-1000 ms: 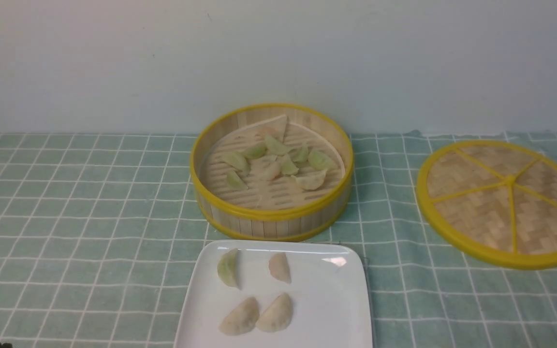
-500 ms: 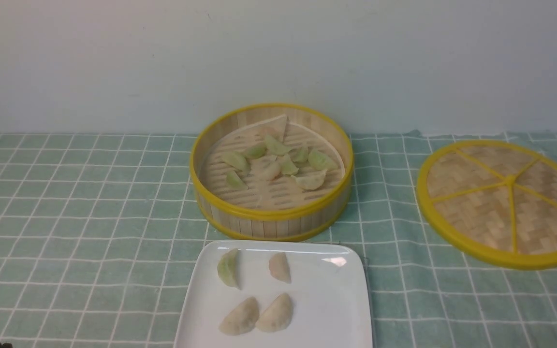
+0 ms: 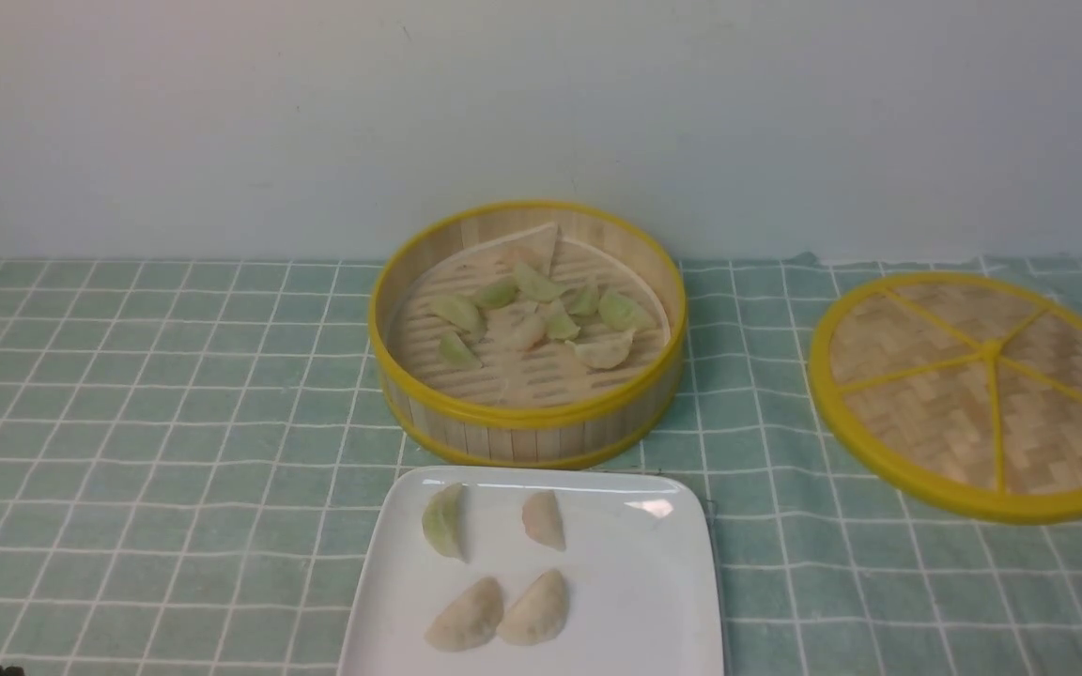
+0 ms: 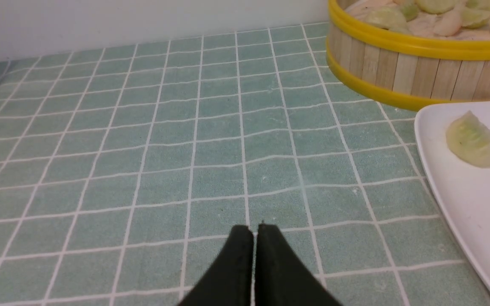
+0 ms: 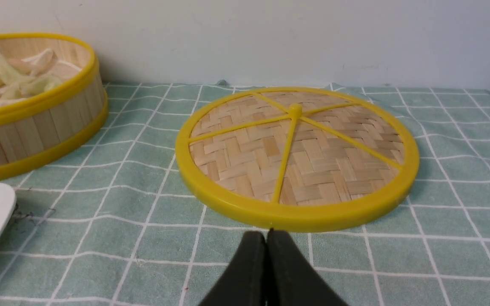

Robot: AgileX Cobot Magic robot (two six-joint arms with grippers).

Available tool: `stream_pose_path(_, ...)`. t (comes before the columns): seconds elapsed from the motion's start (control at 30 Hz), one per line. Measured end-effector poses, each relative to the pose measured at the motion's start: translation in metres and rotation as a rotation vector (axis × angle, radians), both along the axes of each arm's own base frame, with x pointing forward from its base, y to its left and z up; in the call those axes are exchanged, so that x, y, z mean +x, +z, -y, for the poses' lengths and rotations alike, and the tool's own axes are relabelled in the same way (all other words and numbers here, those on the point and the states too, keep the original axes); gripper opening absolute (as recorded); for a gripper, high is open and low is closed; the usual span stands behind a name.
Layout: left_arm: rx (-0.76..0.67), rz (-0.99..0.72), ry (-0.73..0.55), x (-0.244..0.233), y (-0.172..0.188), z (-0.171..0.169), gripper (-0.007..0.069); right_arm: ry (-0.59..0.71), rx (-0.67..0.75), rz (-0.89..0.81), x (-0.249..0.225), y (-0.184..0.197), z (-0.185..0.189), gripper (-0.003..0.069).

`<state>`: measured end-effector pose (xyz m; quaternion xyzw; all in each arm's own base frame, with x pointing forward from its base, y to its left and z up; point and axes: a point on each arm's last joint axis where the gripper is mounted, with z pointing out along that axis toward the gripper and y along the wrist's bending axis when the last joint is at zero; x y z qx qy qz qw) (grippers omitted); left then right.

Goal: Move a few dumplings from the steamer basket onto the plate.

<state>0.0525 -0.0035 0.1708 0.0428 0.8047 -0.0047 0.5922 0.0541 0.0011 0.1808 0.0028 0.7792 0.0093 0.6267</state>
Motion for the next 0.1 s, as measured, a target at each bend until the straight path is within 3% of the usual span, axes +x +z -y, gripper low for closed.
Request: stream_pose_path(0.1, 0.000, 0.000, 0.000, 0.0000, 0.0000, 0.0000, -0.0006, 0.000, 0.000, 0.000, 0.0000, 0.0000, 0.0000, -0.0014)
